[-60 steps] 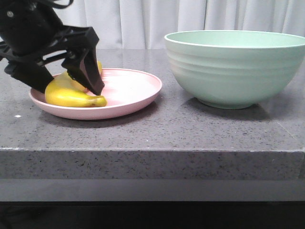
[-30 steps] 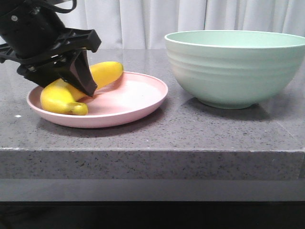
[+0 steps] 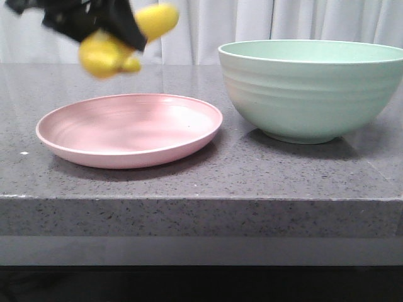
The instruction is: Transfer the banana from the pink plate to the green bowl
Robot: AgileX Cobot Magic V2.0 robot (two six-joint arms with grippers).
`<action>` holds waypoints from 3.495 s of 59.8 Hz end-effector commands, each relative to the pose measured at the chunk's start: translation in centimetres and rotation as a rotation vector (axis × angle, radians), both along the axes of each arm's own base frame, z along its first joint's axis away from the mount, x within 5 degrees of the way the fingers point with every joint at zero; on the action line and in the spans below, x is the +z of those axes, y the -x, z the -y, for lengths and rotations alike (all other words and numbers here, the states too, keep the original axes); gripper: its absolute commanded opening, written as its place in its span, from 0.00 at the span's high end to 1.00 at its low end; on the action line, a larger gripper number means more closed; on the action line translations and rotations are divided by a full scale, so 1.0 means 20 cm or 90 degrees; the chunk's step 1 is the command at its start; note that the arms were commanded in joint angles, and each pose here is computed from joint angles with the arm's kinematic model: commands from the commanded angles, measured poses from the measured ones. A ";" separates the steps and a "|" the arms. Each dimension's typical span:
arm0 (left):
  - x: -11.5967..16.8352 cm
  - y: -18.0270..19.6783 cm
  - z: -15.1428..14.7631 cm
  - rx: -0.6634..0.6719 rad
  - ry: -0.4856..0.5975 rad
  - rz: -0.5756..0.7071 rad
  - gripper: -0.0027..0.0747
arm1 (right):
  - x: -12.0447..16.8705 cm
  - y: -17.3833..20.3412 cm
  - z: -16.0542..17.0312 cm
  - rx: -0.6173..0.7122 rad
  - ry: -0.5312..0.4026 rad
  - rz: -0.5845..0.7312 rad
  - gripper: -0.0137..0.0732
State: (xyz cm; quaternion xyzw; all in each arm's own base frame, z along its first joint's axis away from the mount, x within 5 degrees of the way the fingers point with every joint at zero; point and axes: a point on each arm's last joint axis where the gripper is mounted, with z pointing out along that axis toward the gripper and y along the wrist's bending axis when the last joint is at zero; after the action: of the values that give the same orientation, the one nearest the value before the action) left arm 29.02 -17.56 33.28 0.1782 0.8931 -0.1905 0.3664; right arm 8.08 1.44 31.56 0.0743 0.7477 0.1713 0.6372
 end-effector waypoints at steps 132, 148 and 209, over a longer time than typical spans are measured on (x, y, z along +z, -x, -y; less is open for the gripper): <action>0.29 0.47 0.39 -0.243 0.069 0.080 0.28 | 0.42 -0.84 -0.39 0.277 0.030 0.013 0.66; 0.29 0.47 0.39 -0.243 0.069 0.080 0.28 | 0.24 -1.12 -0.33 0.227 0.168 -0.054 0.66; 0.30 0.47 0.39 -0.240 0.067 0.101 0.41 | 0.22 -1.12 -0.35 0.255 0.166 -0.067 0.29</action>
State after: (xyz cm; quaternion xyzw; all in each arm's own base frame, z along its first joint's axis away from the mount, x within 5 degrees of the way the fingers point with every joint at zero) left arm 20.13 -25.58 36.35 0.3480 0.8335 -0.2574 0.3434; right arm 32.11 8.81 31.91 -0.1451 0.8305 0.1905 0.5028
